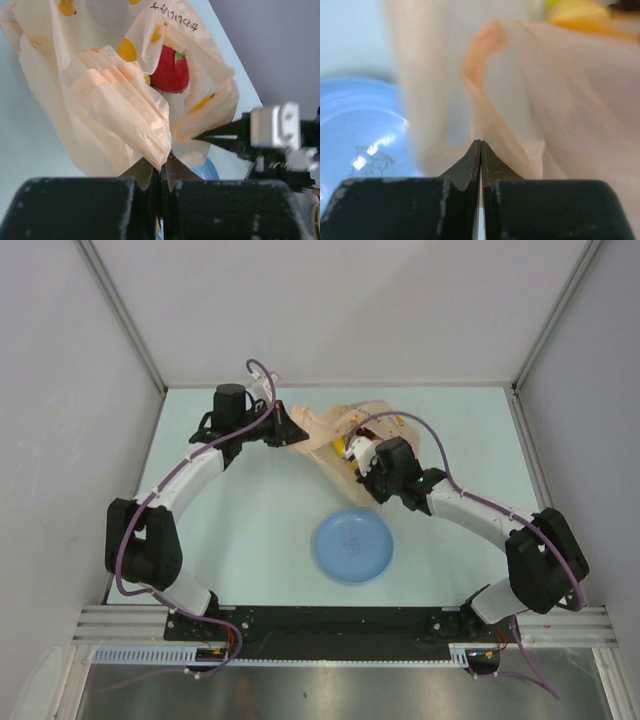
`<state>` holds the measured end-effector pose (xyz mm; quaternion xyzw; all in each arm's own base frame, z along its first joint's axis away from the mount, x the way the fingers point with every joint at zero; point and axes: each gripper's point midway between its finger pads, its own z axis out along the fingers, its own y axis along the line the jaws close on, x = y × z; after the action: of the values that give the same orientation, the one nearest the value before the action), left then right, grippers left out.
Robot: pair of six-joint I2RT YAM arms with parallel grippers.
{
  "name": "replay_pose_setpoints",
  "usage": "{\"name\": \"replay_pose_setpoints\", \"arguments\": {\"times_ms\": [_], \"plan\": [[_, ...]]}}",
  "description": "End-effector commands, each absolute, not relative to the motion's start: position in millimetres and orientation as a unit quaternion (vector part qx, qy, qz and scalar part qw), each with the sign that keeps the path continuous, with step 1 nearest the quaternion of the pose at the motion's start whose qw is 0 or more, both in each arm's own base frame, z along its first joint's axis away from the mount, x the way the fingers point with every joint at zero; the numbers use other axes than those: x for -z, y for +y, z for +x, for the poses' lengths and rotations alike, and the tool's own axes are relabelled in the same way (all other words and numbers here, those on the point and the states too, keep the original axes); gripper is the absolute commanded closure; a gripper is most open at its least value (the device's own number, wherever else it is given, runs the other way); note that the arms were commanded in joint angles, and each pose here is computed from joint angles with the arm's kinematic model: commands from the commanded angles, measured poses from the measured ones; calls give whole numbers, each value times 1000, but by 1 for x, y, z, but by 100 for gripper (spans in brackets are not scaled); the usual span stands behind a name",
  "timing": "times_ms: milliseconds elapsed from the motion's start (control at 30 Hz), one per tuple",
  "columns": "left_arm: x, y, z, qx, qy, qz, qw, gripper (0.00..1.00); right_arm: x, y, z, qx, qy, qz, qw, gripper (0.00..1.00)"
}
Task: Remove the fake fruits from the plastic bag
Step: Adjust the plastic bag at the center of the board.
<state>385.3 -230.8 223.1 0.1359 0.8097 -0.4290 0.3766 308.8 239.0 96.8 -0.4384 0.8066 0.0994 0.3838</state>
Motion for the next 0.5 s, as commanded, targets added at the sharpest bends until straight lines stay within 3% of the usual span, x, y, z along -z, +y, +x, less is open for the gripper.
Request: {"name": "replay_pose_setpoints", "arguments": {"times_ms": [0,167,300,467], "plan": [[-248,-241,384,439,787,160,403,97,-204,266,335,-199,767,-390,469,89],[-244,-243,383,436,789,163,400,97,-272,305,308,-286,694,-433,499,78],[-245,-244,384,430,791,168,402,97,-307,315,299,-306,658,-436,532,77],[-251,-243,384,429,787,168,409,97,-277,330,344,-222,685,-406,563,91]]}}
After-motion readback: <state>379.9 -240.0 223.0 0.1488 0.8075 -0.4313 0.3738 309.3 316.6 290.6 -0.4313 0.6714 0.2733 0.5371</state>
